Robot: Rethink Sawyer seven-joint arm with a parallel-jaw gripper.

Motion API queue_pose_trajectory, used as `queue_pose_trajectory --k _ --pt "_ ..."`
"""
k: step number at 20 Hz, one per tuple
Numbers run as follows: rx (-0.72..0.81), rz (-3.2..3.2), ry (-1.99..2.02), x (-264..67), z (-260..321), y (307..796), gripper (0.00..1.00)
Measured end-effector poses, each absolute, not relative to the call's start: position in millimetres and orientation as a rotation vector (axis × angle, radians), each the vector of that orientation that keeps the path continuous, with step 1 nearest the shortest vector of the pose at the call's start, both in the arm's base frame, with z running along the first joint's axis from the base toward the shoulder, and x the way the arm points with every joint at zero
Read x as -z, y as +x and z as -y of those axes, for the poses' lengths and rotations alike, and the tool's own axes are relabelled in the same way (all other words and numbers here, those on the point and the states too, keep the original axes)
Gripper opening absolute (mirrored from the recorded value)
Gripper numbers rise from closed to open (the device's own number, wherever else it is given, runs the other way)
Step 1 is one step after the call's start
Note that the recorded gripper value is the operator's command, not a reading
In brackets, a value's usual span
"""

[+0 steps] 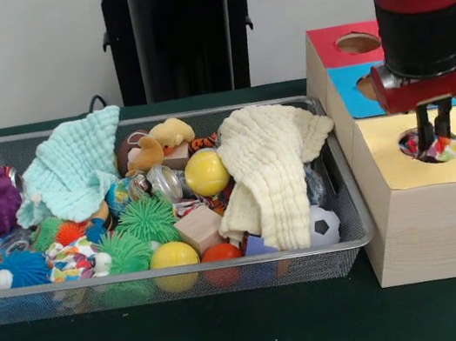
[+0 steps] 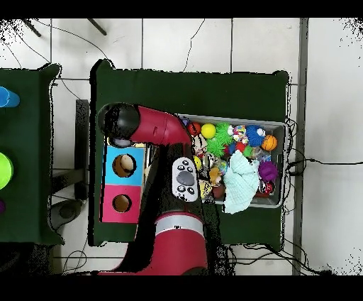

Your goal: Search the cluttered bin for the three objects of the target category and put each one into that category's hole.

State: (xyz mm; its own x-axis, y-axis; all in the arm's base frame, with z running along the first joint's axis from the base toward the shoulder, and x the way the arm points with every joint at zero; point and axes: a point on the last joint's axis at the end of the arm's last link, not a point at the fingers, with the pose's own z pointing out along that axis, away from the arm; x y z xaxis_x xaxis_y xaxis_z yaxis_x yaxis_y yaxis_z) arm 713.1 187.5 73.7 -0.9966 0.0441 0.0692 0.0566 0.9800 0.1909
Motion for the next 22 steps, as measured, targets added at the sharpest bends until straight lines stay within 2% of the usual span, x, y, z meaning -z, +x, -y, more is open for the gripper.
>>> queue_pose_trajectory --k 4,5,12,22 --pt "0.315 3.051 -0.062 -112.9 -187.3 717.2 0.0" --pt "0.322 3.05 -0.056 -127.0 -187.7 718.4 1.0" --pt "0.328 3.076 -0.05 -146.6 -187.9 724.1 1.0" --pt "0.326 3.064 -0.052 -138.2 -187.9 722.4 1.0"
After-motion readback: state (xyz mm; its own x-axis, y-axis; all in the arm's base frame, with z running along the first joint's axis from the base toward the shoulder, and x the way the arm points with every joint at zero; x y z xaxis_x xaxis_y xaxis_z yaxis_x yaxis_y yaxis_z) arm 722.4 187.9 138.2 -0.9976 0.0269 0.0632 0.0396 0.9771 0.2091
